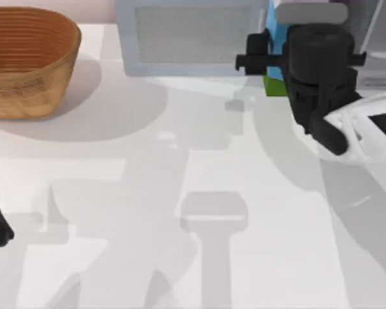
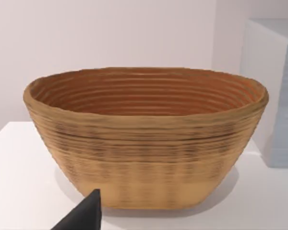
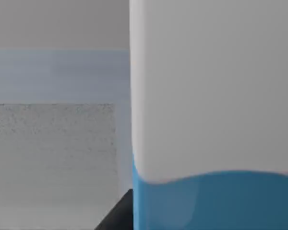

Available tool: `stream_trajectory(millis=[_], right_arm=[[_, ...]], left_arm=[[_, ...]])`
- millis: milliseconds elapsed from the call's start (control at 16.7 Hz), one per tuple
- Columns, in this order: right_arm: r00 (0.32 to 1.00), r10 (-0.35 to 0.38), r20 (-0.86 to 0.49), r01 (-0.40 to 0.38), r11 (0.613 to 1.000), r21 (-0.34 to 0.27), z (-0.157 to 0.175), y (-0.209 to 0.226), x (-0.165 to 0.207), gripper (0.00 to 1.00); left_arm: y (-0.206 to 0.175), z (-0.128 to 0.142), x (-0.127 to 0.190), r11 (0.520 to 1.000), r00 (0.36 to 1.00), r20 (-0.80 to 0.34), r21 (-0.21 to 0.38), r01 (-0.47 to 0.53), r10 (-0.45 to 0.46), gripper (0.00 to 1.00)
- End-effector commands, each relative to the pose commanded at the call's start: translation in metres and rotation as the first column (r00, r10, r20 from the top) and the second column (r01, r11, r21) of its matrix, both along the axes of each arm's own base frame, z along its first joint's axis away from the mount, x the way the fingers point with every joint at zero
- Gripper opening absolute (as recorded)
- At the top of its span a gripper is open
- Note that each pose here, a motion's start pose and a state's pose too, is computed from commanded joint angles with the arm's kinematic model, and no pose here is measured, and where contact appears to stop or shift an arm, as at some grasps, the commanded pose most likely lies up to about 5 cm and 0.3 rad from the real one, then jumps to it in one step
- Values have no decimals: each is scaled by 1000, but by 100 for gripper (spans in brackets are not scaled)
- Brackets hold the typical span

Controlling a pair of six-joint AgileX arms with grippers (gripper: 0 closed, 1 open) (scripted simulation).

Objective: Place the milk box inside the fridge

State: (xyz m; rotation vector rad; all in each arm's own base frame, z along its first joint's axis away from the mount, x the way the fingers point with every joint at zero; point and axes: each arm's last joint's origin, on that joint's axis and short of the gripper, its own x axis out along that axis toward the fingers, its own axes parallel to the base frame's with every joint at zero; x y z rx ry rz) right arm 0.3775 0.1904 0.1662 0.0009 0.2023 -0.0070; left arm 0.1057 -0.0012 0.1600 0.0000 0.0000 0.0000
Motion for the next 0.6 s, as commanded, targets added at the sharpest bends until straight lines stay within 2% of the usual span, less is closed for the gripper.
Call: stream_trajectory(millis=[300,600], right_arm=[[1000,-1,0,1,1000,2,53,-5,-8,0],[1000,-1,-1,1,1000,3,54,-5,-8,0]], left_arm=[[0,0,0,1000,1000,0,0,0,0,100],[0,0,0,1000,1000,0,0,0,0,100]])
